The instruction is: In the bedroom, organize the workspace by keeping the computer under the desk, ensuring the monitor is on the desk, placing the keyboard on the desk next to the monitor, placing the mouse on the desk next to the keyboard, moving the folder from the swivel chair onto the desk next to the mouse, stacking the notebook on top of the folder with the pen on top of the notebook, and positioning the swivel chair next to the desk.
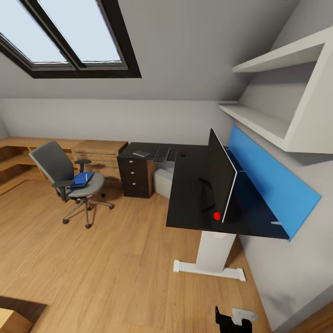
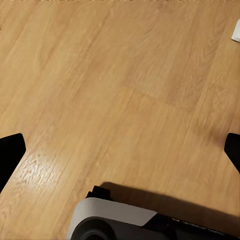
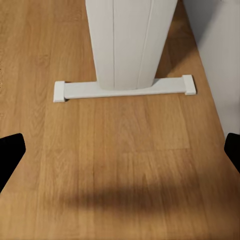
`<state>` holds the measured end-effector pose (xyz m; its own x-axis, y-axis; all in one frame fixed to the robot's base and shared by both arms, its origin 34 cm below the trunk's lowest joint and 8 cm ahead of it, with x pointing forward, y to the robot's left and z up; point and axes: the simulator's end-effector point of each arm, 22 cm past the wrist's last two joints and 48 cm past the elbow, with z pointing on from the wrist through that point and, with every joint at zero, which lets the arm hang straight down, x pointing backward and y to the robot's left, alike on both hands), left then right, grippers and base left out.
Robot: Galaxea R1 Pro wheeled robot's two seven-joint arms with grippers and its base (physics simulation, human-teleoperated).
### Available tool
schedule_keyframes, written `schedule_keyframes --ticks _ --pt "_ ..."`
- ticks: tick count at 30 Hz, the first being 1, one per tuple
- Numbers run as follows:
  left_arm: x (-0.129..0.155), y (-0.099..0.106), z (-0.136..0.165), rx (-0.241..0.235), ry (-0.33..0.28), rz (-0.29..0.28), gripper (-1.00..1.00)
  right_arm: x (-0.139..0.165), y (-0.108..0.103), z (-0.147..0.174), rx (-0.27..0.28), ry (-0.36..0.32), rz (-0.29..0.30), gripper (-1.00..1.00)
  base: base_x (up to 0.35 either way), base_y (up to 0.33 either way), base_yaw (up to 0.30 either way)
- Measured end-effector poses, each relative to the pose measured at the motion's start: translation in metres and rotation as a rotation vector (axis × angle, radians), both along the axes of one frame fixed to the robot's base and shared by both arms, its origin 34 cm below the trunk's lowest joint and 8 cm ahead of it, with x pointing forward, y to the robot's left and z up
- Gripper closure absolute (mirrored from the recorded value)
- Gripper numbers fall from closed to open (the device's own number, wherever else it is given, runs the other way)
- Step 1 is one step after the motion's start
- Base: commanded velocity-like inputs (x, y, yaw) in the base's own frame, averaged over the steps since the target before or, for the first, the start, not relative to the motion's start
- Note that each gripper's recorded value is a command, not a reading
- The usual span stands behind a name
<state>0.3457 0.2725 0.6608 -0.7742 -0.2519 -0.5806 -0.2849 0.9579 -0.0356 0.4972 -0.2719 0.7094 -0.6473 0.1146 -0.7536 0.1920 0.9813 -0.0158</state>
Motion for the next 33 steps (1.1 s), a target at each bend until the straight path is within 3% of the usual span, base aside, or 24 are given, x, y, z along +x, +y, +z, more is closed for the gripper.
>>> schedule_keyframes --ticks 9,17,33 --pt "0.004 0.000 0.003 -0.001 -0.015 -0.002 -1.00 0.006 0.001 0.007 0.001 -0.020 0.001 -1.00 0.000 0.000 -0.001" --pt "0.008 -0.002 0.006 -0.001 -0.029 -0.007 -1.00 0.016 0.000 0.021 -0.005 -0.089 -0.002 -1.00 -0.021 0.039 0.000" --pt "0.016 -0.003 0.012 -0.002 -0.052 -0.011 -1.00 0.026 0.005 0.035 -0.001 -0.135 -0.002 -1.00 -0.022 0.273 0.000"
